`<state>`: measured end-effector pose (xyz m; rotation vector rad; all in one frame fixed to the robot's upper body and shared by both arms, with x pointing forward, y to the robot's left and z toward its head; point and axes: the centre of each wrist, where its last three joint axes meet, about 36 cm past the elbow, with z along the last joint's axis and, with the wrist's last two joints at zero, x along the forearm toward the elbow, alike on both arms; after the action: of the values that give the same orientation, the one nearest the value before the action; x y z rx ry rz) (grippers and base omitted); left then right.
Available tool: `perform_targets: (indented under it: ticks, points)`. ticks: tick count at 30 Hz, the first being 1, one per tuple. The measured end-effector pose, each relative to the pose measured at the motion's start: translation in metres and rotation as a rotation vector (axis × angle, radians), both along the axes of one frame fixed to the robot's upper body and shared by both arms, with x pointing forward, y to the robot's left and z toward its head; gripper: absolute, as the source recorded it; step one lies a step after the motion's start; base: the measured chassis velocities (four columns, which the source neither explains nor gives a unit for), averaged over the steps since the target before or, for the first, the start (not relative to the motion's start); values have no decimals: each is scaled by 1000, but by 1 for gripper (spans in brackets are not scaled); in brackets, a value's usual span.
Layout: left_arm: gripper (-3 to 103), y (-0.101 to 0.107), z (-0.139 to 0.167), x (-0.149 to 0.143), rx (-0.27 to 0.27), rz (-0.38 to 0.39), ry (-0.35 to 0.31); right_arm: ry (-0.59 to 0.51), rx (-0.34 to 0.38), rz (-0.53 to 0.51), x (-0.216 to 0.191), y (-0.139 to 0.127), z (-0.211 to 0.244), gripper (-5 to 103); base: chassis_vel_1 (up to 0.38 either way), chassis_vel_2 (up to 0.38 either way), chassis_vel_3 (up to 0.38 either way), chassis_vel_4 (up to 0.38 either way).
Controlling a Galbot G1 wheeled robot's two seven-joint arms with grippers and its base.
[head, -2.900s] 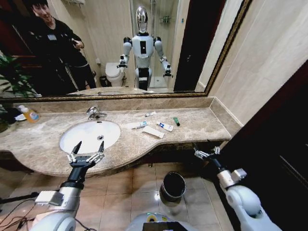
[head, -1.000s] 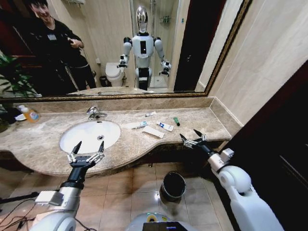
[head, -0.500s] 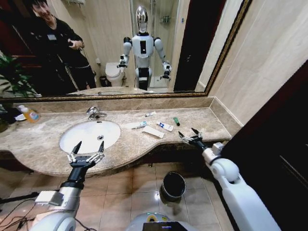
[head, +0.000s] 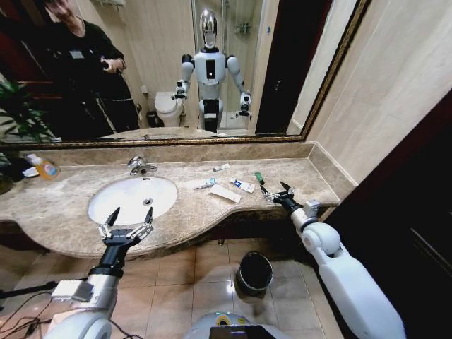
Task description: Pick up the trash from the sink and place it in the trash bin.
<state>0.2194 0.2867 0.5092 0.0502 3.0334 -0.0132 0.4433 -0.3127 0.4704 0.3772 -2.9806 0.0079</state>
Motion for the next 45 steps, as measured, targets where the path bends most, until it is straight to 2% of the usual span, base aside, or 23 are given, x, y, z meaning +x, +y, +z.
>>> perform_targets:
  ticks: [11,20,27,41,45]
  points:
    - [100,0,0,0,0,0,0,97,-4,18,55,-6,6,100,0,0,0,0]
    - [100,0,0,0,0,0,0,113,-26,-3,84,-6,7,100,0,0,0,0]
    - [100,0,0,0,0,0,0,131,-44,-19,125,4,8,100,0,0,0,0]
    - [100,0,0,0,0,0,0,202,-67,-60,136,35,-15,100,0,0,0,0]
    - [100,0,0,0,0,0,0,224,-63,-84,139,37,-19,91,0,0,0,0]
